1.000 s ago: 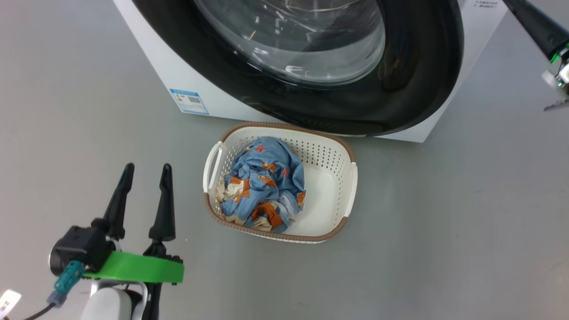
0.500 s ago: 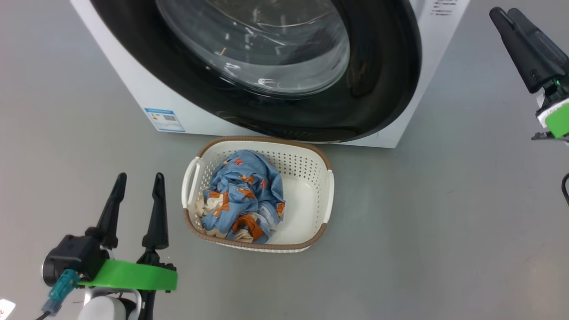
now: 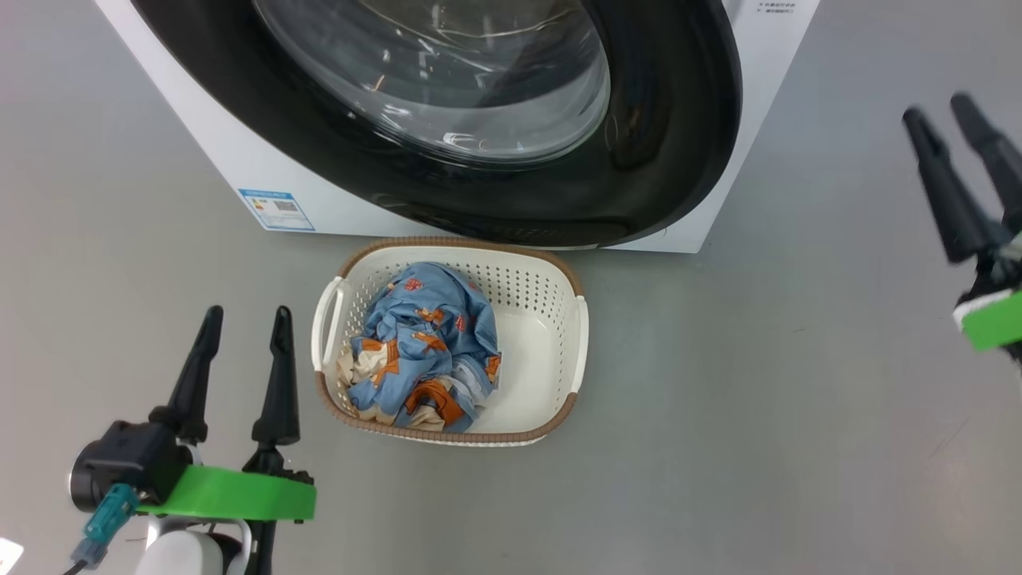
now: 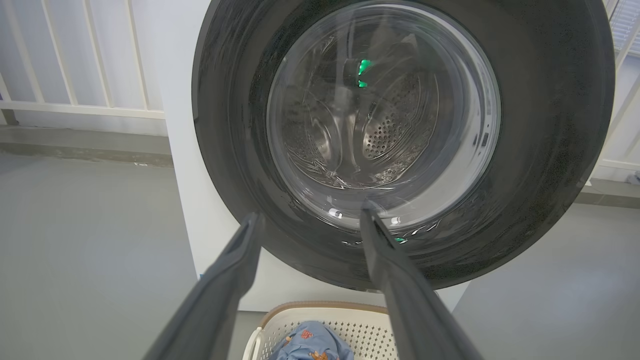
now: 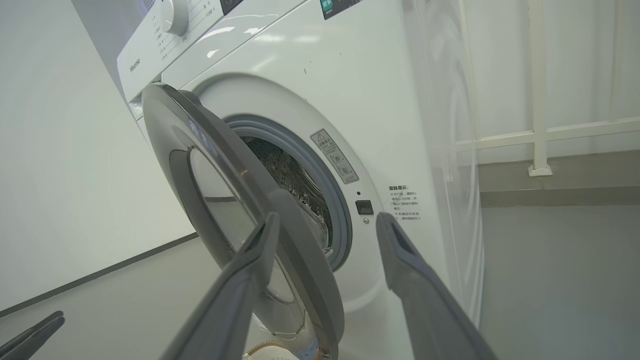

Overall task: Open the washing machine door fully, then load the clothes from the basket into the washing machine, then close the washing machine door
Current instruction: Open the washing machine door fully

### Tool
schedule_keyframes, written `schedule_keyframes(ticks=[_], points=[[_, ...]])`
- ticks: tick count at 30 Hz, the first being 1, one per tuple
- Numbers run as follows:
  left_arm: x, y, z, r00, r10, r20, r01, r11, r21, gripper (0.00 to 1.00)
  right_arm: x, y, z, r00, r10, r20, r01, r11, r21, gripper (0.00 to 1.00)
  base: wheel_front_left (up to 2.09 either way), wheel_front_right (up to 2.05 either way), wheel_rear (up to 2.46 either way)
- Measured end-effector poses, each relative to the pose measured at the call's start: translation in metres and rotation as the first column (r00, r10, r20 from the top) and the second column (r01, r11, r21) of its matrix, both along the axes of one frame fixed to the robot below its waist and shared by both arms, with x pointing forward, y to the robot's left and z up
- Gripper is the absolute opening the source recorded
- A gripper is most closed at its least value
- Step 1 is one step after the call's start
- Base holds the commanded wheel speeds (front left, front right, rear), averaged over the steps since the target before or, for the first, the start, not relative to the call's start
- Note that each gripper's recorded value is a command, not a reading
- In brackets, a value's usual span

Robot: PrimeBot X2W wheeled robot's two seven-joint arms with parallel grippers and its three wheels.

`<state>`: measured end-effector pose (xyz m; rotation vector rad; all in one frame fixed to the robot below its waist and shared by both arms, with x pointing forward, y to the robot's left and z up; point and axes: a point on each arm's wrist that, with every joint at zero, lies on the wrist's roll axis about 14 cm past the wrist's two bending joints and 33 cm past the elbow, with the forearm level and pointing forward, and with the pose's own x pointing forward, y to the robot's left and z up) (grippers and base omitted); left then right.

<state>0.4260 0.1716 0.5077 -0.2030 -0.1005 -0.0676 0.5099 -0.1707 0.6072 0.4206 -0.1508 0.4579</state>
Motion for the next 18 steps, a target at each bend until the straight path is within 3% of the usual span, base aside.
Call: schedule_keyframes(ticks=[10,18], points=[[0.003,-0.003,-0.001,1.0,-0.01,0.0,0.01,1.0,-0.001,1.0,-0.021,-0.013,-0.045,0.994,-0.112,-0.013,0.111,0.992,-0.06,1.0,0.0,0.0,0.0],[0.005,-0.007,0.001,1.0,-0.019,0.009,0.019,1.0,-0.005,1.0,-0.045,-0.007,-0.079,0.987,-0.143,-0.068,0.136,0.986,-0.094,1.0,0.0,0.0,0.0]])
